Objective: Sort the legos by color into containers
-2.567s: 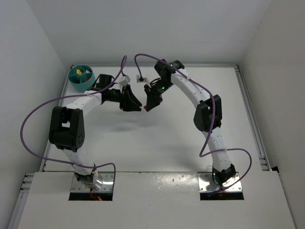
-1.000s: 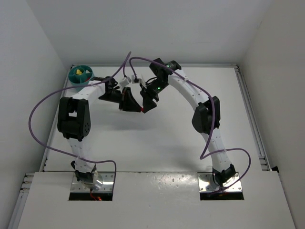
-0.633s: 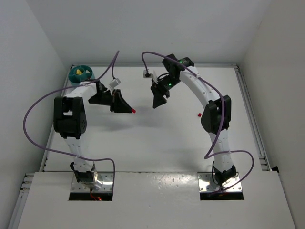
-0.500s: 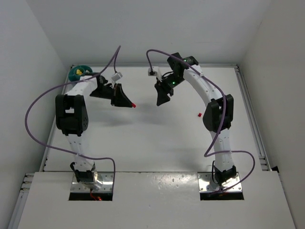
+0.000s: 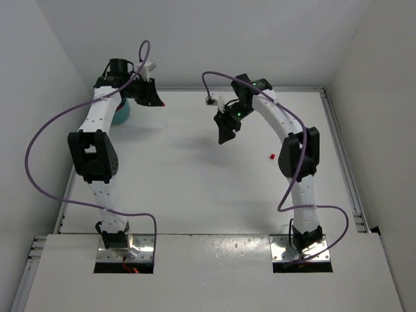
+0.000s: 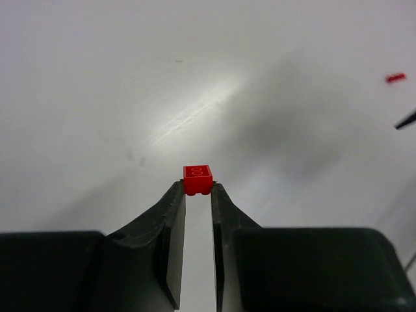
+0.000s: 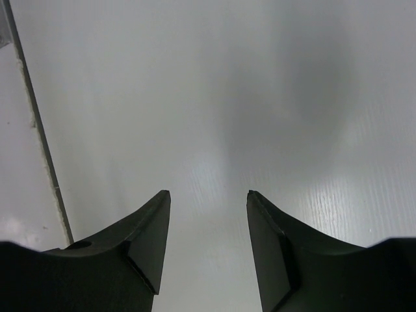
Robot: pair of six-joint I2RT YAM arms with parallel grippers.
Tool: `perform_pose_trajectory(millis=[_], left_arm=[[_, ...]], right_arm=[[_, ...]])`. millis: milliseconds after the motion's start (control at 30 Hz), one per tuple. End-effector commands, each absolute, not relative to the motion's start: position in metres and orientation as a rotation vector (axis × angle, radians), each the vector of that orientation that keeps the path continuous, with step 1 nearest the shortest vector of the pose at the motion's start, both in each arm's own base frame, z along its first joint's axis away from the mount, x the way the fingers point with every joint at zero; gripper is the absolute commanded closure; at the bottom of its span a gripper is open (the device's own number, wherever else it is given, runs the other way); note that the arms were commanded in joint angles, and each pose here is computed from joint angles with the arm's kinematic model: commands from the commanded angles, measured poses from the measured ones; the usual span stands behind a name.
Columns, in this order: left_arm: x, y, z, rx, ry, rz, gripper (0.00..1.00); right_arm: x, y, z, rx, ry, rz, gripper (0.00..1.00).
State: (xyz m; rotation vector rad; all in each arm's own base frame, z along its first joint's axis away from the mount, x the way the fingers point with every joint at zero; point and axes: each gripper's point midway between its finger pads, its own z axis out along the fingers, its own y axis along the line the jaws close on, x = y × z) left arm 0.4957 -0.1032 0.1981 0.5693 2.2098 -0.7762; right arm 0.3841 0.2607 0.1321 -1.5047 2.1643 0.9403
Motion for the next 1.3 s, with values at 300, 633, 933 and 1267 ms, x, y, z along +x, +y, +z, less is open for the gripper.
perform_pose_trajectory(millis=[300, 633, 933, 1267], left_arm=[[0.534, 0.082, 0.228, -0.096, 2.227, -0.184, 1.0], [0.543, 0.128, 0.205, -0.304, 2.239, -0.051, 1.0], [0.556, 0.131, 0.185, -0.313, 2.259, -0.026, 1.0], [0.565, 0.128, 0.167, -0.296, 2.286, -0.031, 0.77]], right_arm=[[0.403, 0.222, 0.133, -1.374, 2.286, 0.699, 0.49], [0.411, 0.207, 0.122, -1.314, 2.357, 0.594, 0.48], [0.418, 0.191, 0.112, -1.274, 2.416, 0.453, 0.46], [0.421, 0.166, 0.103, -1.228, 2.476, 0.293, 0.41]])
